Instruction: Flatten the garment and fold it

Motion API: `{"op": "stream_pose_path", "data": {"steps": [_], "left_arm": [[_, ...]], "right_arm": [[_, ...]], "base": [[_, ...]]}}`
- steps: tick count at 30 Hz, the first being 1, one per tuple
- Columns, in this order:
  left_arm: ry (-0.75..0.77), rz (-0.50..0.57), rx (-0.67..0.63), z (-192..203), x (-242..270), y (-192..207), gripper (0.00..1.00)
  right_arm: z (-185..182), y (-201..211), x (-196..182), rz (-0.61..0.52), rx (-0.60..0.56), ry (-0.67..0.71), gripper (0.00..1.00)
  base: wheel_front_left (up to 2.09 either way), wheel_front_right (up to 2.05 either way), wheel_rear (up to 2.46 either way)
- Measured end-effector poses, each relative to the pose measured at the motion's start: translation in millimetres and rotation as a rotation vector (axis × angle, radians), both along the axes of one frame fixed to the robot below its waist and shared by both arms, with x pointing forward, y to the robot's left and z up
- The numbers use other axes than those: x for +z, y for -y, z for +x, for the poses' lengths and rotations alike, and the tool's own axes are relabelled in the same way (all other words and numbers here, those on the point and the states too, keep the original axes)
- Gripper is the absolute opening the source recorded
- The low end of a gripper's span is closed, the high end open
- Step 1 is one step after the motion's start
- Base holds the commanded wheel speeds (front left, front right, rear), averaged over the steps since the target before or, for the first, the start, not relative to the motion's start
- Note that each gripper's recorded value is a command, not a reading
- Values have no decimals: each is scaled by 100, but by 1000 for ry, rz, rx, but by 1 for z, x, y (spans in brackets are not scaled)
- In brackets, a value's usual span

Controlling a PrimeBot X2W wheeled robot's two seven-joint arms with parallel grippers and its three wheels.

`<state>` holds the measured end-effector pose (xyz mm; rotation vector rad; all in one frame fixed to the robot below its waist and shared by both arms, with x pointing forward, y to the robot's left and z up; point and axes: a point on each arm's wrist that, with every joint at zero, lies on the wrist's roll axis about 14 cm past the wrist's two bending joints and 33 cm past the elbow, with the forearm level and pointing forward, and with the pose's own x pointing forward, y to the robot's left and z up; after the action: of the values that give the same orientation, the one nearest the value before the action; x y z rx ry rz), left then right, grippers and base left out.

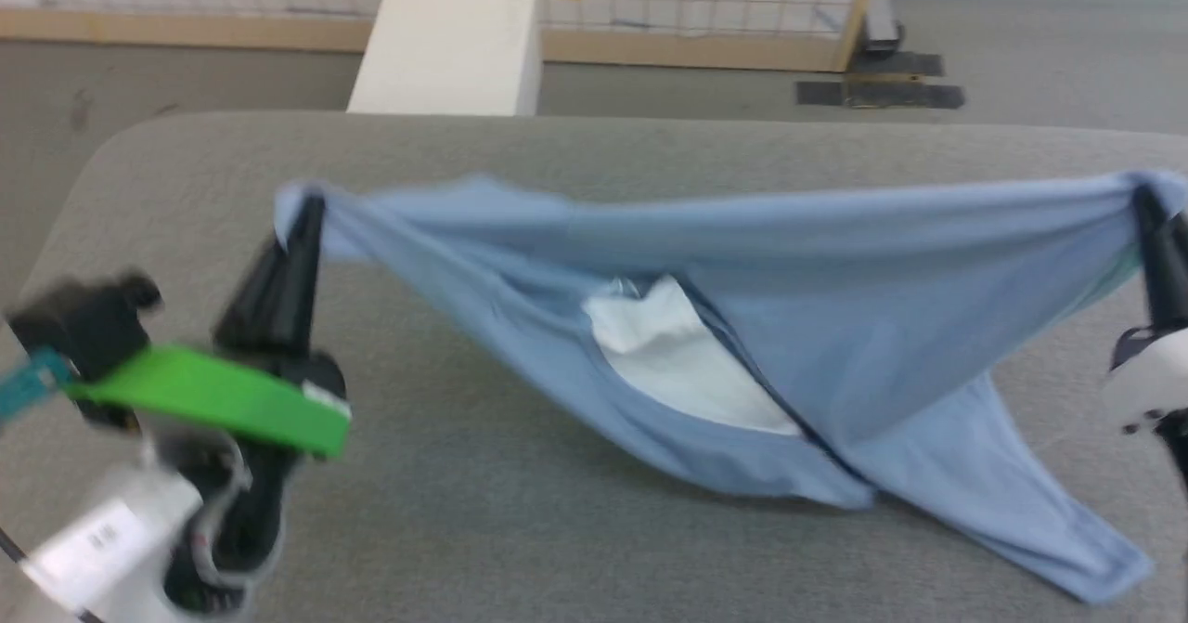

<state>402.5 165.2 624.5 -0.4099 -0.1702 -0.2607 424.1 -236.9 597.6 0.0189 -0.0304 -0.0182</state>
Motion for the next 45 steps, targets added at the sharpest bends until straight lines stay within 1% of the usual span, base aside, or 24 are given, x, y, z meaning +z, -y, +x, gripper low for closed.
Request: {"op": "stream_pose_path", "data": {"steps": [5,8,11,12,13,18,22,26,31,35,38,39,42,45], "left_arm": [[199,12,-94,17,77,23,0],[269,24,-131,27,109,32,0],[303,24,-145,43,131,36,0],[313,15,-149,49,139,36,0],[332,0,-153,70,158,36,0],[335,1,-128,113,177,33,0],[356,-1,-85,150,190,26,0],[415,-16,-19,183,206,17,0],[541,-70,46,211,227,8,0],[616,-86,81,227,233,4,0],[624,-100,71,243,219,5,0],[606,-96,66,249,210,7,0],[486,-42,42,271,162,13,0],[305,20,31,285,91,10,0]], "right_arm": [[-6,20,60,-118,-32,82,0],[-1,26,87,-174,-38,108,0],[12,26,106,-215,-31,115,0],[19,26,112,-230,-29,115,0],[40,24,124,-266,-17,106,0],[82,16,139,-297,1,106,0],[119,14,150,-332,-12,120,0],[155,16,163,-369,-47,168,0],[192,17,181,-370,-90,278,0],[213,18,180,-362,-113,341,0],[229,21,161,-335,-114,337,0],[233,21,153,-332,-110,326,0],[245,17,112,-317,-81,250,0],[244,9,52,-287,-27,121,0]], "base": [[0,0,0],[0,0,0],[0,0,0],[0,0,0],[0,0,0],[0,0,0],[0,0,0],[0,0,0],[0,0,0],[0,0,0],[0,0,0],[0,0,0],[0,0,0],[0,0,0]]}}
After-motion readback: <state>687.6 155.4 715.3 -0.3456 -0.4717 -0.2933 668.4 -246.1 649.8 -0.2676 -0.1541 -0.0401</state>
